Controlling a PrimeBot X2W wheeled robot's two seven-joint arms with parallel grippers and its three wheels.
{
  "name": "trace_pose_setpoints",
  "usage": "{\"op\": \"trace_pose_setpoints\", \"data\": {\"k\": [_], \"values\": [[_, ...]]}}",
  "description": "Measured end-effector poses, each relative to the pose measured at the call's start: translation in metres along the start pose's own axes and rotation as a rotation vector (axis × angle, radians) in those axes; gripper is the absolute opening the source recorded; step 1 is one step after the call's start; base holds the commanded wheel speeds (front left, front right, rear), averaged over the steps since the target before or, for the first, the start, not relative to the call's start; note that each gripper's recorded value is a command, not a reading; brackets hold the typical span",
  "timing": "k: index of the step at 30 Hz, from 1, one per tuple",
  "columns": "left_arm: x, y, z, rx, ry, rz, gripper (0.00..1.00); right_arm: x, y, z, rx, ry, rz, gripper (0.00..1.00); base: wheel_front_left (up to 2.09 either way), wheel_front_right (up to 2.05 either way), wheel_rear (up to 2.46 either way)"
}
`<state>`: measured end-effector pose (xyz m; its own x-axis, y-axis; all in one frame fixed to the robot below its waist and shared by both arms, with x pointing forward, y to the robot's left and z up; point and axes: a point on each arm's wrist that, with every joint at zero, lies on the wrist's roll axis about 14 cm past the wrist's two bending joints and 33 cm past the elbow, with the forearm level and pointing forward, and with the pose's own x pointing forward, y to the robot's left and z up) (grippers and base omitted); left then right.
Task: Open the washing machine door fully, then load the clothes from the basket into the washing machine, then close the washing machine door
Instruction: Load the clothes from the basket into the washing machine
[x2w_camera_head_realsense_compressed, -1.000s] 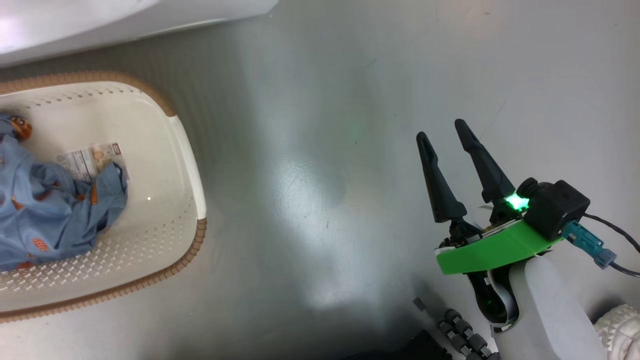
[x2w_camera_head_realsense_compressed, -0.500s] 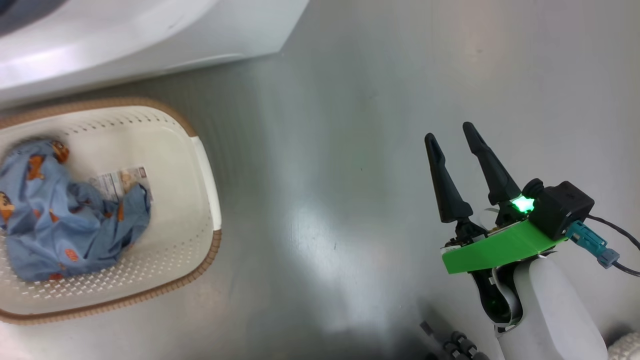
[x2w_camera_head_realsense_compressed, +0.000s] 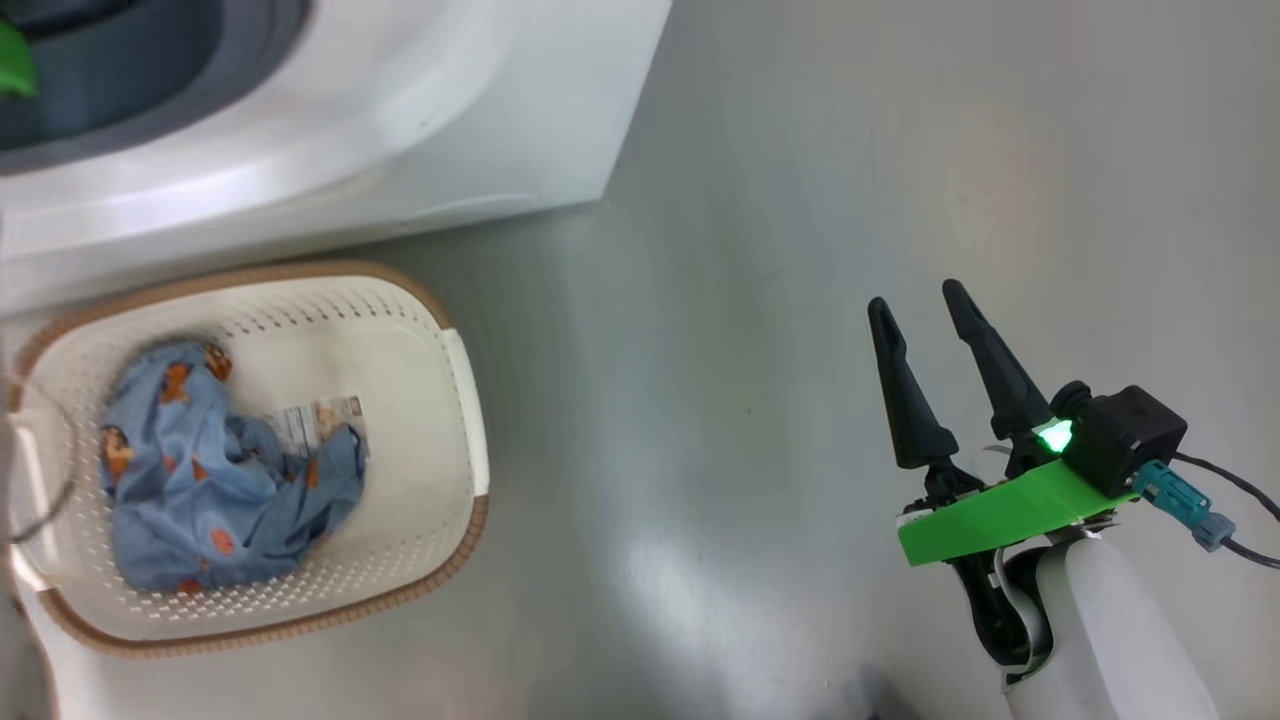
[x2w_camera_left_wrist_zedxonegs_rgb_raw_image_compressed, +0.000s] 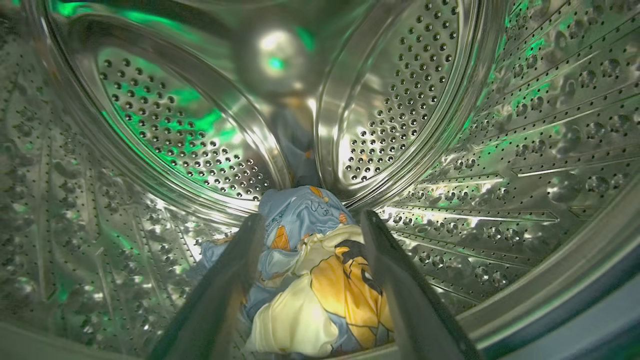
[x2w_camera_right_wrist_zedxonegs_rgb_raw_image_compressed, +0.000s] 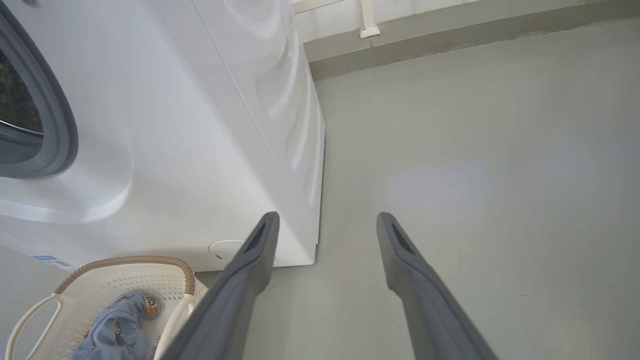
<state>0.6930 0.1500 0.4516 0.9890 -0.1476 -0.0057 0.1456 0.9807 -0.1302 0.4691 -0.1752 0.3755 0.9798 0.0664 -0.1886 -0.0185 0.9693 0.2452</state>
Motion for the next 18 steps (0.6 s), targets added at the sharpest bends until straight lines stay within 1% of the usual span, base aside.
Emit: {"op": "trace_pose_setpoints", "data": {"k": [3,6,18], "values": [[-0.018,-0.001,0.003,0.029,-0.005,-0.001,1.00,-0.004,0.005,0.010,-0.003,-0.020,0.010,1.00,0.00,0.00,0.00],[-0.038,-0.001,0.007,0.037,-0.014,0.003,1.00,-0.010,0.008,0.017,-0.003,-0.033,0.015,1.00,0.00,0.00,0.00],[-0.127,-0.008,0.024,0.038,-0.067,0.046,1.00,-0.040,0.015,0.050,-0.010,-0.106,0.018,1.00,0.00,0.00,0.00]]}}
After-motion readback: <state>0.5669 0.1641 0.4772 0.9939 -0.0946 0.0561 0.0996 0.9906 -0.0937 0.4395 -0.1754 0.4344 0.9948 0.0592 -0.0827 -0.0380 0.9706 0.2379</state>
